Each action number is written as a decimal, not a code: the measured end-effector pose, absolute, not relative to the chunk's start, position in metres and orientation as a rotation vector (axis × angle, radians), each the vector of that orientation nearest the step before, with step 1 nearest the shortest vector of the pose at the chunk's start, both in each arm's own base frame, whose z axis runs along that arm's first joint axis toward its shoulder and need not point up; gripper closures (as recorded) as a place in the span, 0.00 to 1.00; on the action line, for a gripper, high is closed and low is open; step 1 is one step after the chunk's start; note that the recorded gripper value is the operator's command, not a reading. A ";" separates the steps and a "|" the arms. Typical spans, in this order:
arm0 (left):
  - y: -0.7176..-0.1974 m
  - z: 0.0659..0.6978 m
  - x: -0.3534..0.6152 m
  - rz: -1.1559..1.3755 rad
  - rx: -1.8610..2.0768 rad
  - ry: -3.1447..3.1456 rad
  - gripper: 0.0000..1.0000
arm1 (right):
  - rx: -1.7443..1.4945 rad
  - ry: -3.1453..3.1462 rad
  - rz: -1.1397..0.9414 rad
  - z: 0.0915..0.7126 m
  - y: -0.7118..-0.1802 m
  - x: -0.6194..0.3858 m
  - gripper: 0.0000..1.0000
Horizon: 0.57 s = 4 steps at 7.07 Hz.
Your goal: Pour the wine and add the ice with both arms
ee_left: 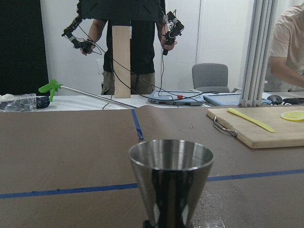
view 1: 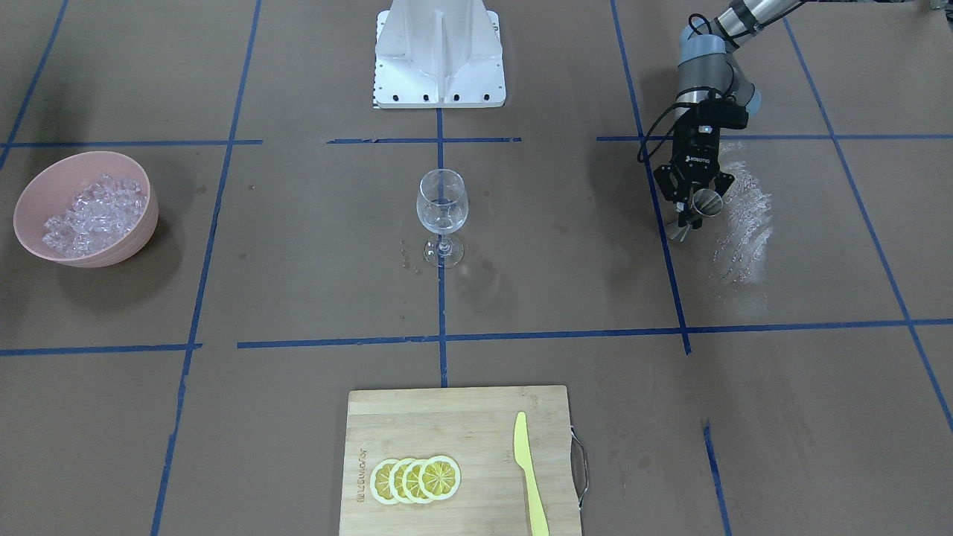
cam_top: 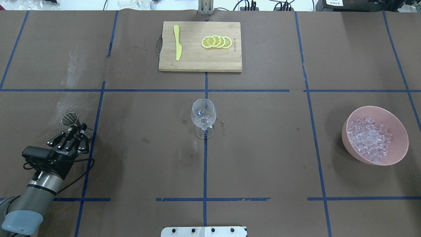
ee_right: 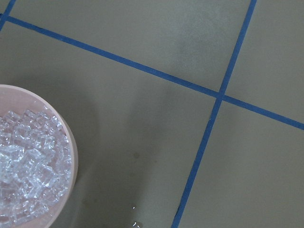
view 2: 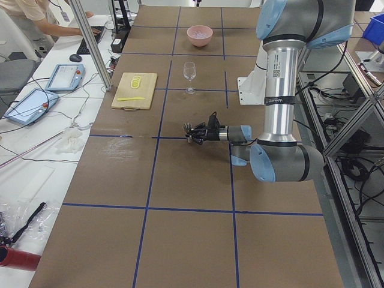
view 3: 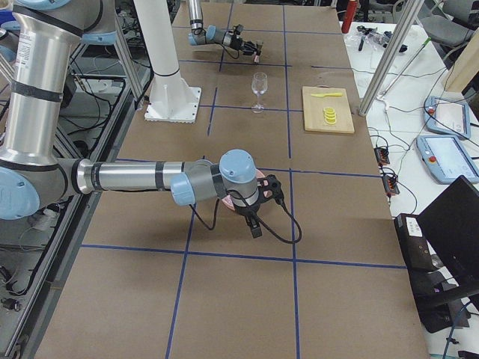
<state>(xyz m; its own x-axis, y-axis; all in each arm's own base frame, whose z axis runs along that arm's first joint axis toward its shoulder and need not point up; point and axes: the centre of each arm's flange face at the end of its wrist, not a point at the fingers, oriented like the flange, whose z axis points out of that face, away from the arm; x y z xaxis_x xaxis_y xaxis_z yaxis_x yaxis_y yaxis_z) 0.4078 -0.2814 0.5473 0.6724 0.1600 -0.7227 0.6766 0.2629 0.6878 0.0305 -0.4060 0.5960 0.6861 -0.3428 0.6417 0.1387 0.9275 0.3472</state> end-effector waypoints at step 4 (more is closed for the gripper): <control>-0.279 0.554 0.412 -0.397 1.287 0.789 0.59 | 0.282 -0.770 -0.273 0.596 -0.406 0.031 0.00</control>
